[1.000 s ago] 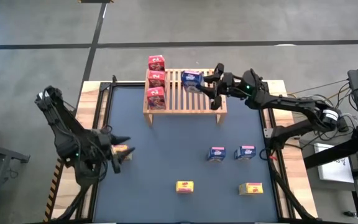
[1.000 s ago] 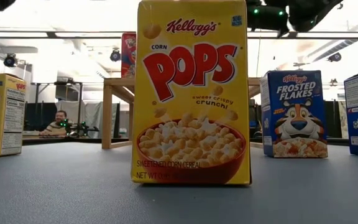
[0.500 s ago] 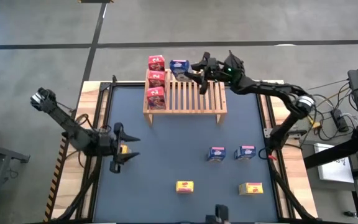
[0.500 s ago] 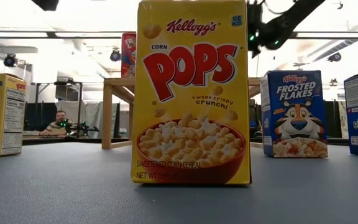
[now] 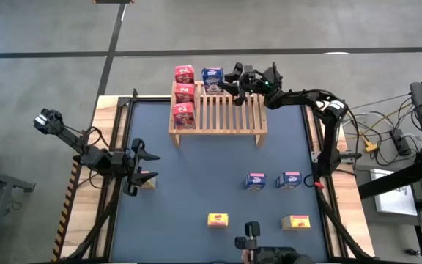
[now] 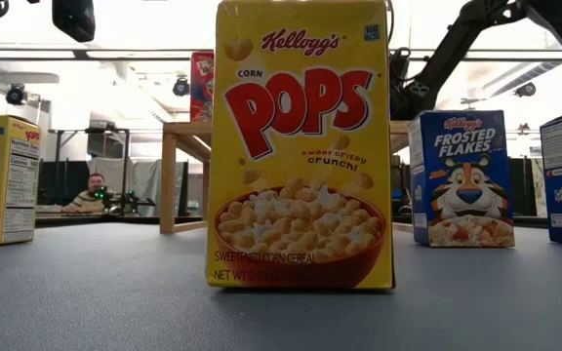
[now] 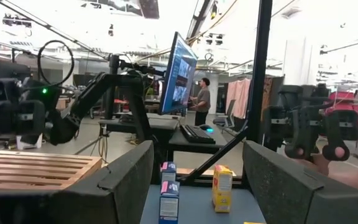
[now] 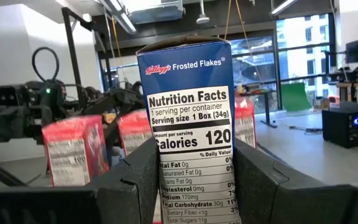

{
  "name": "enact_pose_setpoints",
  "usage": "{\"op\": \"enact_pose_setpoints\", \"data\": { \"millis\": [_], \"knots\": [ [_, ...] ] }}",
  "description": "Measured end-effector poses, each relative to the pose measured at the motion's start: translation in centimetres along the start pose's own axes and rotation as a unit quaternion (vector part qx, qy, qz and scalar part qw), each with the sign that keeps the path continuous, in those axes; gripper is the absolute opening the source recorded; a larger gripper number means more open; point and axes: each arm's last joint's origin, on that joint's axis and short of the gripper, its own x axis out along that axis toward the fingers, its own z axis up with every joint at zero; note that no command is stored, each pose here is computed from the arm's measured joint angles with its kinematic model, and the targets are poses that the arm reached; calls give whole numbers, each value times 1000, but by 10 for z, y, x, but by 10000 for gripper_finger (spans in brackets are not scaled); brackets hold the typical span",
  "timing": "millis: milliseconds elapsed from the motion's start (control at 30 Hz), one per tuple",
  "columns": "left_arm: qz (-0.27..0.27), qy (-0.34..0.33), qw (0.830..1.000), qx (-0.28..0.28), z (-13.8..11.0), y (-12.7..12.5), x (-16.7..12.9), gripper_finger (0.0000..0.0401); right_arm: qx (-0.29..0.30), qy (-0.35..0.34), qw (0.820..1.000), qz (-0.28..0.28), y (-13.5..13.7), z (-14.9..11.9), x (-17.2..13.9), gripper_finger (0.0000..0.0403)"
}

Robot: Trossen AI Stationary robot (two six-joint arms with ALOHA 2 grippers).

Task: Stack cereal on shelf
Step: Put the left blue cereal box on the shelf

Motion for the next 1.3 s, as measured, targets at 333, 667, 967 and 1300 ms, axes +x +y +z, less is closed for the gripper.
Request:
{"op": "enact_pose_setpoints", "data": {
  "millis": [333,667,967,1300],
  "knots": [
    [-1,6,1000,5,-2,-1,1,232,2,17,1000,-17,-10,-13,-8,153],
    [1,10,1000,6,-3,-1,2,232,-4,57,998,-40,-17,-21,-18,152],
    [3,10,1000,3,-3,-1,2,232,-7,67,997,-21,-18,-21,-20,152],
    [4,11,1000,2,-4,-1,2,232,-15,72,997,-4,-19,-21,-23,152]
  ]
}}
